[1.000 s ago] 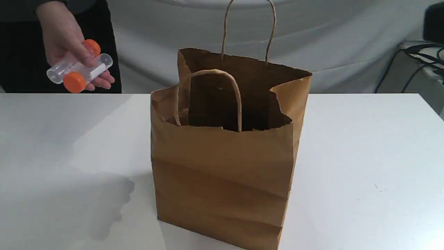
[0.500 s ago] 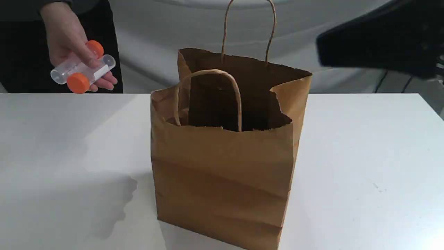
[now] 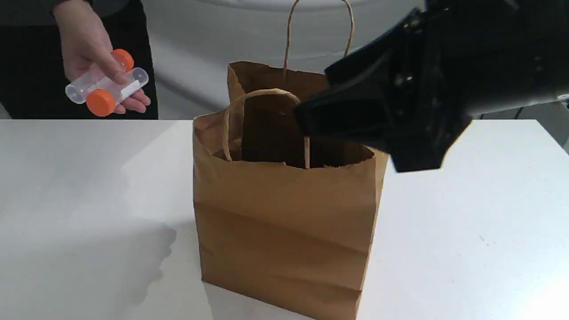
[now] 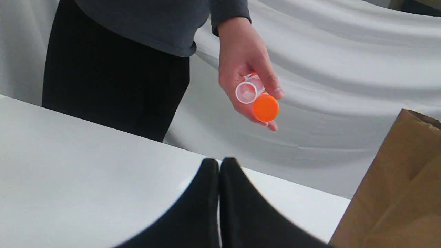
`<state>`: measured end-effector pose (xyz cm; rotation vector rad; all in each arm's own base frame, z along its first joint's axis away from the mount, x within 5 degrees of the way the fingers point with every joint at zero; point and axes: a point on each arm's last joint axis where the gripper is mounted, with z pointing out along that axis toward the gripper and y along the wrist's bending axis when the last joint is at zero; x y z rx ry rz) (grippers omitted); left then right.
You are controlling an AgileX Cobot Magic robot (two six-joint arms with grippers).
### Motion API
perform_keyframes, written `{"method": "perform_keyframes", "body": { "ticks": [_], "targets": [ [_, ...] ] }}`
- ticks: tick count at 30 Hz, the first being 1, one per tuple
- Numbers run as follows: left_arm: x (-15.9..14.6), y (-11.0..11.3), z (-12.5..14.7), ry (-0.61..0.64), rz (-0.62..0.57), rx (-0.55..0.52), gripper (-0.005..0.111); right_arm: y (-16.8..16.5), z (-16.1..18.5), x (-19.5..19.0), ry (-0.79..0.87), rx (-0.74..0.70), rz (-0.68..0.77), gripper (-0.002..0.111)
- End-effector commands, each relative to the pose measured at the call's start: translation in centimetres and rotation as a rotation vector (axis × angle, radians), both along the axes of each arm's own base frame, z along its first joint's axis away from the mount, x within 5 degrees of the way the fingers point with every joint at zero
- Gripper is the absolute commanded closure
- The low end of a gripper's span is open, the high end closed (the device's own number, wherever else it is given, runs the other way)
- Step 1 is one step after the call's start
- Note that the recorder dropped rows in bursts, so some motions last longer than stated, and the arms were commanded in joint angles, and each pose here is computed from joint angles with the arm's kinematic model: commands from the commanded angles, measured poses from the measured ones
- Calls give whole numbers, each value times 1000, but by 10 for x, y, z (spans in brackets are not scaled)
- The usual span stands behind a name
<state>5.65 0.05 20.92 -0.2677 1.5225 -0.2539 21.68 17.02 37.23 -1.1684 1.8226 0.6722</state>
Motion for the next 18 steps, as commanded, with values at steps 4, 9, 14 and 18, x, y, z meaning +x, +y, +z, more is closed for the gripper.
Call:
{"method": "perform_keyframes", "body": {
  "ticks": [4, 9, 14, 18],
  "targets": [
    [0, 0, -1, -1, 0, -16, 107, 12, -9, 12, -23, -13, -28, 51],
    [0, 0, -1, -1, 0, -16, 107, 12, -10, 14, -27, -15, -41, 56],
    [0, 0, -1, -1, 0, -16, 107, 12, -10, 13, -21, -16, -37, 101],
    [0, 0, -1, -1, 0, -16, 107, 12, -10, 13, -19, -15, -38, 108]
  ]
}}
